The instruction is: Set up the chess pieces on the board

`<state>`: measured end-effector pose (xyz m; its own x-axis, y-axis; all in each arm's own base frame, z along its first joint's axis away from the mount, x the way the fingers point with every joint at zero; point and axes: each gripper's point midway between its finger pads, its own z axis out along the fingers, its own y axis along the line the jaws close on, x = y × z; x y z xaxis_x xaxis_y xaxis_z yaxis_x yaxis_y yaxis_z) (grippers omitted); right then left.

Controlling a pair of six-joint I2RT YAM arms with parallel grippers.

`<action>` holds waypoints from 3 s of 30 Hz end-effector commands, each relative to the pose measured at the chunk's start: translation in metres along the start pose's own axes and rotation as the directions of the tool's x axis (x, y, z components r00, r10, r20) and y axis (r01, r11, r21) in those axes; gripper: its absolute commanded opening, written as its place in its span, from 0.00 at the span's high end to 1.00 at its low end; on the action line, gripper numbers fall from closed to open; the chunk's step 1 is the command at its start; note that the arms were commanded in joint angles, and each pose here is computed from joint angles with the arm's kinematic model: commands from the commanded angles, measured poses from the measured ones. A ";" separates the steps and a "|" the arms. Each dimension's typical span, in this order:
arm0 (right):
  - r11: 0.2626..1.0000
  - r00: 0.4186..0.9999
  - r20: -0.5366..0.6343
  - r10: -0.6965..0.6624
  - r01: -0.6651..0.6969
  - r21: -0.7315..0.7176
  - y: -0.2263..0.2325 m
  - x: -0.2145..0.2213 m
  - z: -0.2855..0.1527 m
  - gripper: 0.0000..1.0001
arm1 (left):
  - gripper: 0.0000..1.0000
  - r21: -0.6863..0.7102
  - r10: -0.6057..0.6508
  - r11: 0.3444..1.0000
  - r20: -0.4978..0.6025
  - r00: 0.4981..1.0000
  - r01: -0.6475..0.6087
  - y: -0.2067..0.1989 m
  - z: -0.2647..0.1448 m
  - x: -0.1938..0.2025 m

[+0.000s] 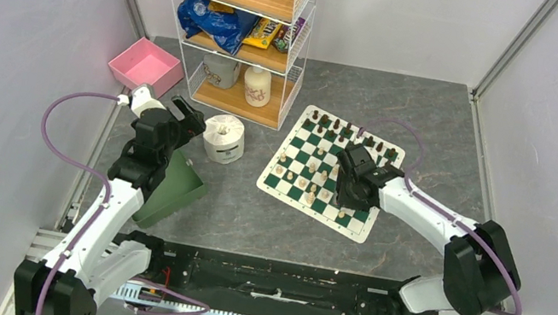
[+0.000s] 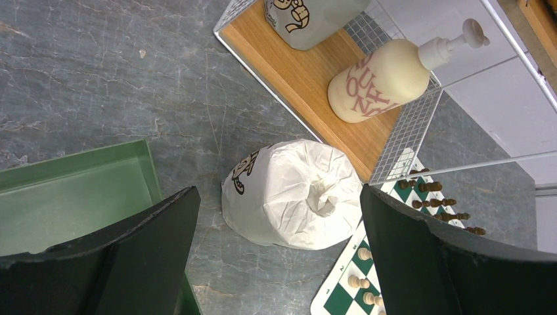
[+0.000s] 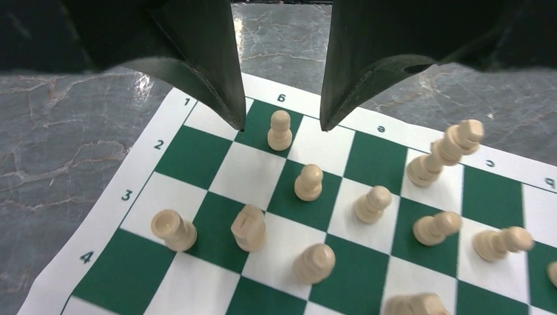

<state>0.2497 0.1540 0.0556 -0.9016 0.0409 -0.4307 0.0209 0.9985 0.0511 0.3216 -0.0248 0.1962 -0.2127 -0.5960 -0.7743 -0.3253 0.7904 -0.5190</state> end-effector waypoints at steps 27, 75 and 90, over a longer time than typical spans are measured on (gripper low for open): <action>0.999 1.000 -0.004 0.028 -0.028 0.026 -0.008 0.004 -0.001 0.76 | 0.00 0.021 -0.013 1.000 0.017 1.000 0.013 -0.003 0.000 -0.005; 0.998 0.996 0.061 0.059 -0.059 0.005 -0.019 -0.032 -0.012 0.56 | 0.00 0.024 -0.016 1.000 0.022 1.000 0.016 -0.005 0.000 -0.007; 0.996 0.987 0.140 0.080 -0.084 0.020 -0.021 -0.071 -0.025 0.49 | 0.00 0.019 -0.012 1.000 0.031 0.999 0.011 -0.005 -0.001 -0.012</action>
<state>0.2869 0.1256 0.0964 -0.8407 0.1276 -0.5262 0.1067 0.9918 0.0701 0.3214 -0.0261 0.1970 -0.2169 -0.5993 -0.7706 -0.3157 0.7900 -0.5255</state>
